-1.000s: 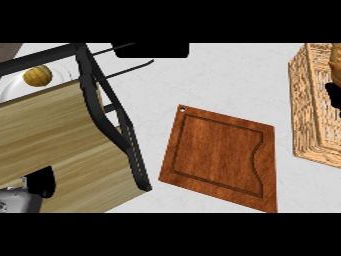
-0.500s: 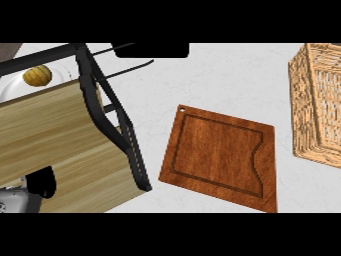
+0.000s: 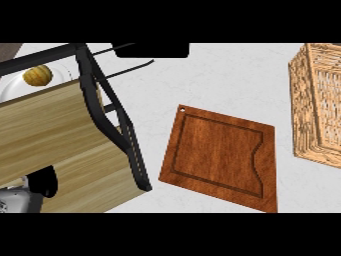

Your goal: Pick the croissant from the cutting board and place it in the basket

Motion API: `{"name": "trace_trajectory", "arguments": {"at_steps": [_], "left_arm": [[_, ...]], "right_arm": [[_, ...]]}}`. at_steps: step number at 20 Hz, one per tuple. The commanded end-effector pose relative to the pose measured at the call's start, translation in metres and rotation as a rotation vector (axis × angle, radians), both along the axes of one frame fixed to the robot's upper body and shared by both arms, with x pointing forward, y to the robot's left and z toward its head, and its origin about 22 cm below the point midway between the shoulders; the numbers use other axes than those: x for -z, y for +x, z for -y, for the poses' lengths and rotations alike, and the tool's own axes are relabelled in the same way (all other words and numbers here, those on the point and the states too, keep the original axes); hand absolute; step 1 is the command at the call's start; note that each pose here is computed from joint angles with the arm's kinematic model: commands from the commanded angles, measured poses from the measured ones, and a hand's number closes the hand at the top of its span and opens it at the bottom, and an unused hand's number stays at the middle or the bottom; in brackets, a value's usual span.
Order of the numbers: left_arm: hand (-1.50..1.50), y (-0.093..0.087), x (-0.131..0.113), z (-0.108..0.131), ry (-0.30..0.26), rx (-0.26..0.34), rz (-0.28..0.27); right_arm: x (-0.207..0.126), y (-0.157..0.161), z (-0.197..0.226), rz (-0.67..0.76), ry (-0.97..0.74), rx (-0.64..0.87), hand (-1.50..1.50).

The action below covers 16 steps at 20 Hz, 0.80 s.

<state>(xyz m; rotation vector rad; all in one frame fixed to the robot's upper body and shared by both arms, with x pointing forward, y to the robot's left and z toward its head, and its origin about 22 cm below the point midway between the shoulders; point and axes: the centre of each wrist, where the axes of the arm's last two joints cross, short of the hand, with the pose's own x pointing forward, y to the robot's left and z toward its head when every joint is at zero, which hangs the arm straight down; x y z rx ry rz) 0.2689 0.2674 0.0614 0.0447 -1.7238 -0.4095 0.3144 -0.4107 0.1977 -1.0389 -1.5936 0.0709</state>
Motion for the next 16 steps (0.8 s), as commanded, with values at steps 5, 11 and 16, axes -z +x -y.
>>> {"name": "trace_trajectory", "arguments": {"at_steps": [5,11,16], "left_arm": [[0.0,-0.013,0.032,-0.004,-0.01,-0.015,-0.04],[0.0,0.009,-0.007,-0.002,0.005,-0.011,-0.035],[0.0,0.022,0.001,-0.001,-0.016,-0.025,-0.024]], "right_arm": [[0.039,0.006,0.039,0.064,-0.096,0.053,1.5],[0.032,0.025,0.039,0.142,0.036,0.097,-1.5],[0.03,0.039,0.051,0.16,-0.014,0.055,-1.5]]}}
